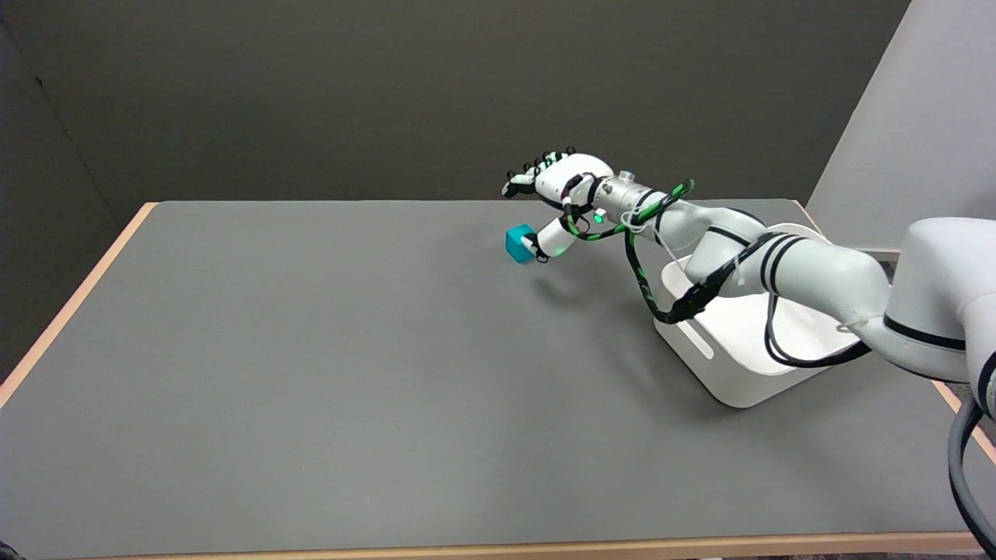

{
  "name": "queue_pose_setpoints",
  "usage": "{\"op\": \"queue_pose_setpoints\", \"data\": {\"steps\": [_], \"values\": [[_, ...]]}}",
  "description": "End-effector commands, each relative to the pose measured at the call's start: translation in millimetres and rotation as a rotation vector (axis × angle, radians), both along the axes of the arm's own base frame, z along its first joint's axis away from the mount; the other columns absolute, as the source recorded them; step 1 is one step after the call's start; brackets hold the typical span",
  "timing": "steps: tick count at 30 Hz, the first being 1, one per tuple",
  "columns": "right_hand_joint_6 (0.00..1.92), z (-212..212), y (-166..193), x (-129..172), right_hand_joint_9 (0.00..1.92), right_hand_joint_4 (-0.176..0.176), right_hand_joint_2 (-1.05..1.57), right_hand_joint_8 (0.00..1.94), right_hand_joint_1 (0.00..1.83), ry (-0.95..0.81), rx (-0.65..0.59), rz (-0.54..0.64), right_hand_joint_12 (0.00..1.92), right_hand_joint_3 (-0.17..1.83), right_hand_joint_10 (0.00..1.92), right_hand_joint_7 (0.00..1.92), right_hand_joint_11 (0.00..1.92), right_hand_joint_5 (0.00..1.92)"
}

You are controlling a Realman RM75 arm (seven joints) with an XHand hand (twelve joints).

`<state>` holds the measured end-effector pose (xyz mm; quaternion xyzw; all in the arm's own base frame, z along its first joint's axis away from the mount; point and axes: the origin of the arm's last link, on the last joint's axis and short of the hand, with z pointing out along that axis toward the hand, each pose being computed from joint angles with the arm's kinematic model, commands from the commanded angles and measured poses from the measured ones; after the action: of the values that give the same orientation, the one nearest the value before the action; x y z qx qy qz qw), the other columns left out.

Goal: Pick up blue wooden cube.

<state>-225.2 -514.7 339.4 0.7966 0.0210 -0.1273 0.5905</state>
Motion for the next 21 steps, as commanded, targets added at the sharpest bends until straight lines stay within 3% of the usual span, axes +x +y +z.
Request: {"op": "queue_pose_setpoints", "data": {"steps": [1,21], "values": [[0.47,-25.8,-1.6,-25.9,0.28,0.095,0.62,0.39,0.45,0.012,0.01,-0.059,1.13,1.01,0.66,0.29,0.14,0.21],[0.46,-18.9,9.7,-59.8,0.27,0.082,0.65,0.39,0.52,-0.025,-0.069,-0.128,1.11,1.03,0.66,0.28,0.14,0.19]]}}
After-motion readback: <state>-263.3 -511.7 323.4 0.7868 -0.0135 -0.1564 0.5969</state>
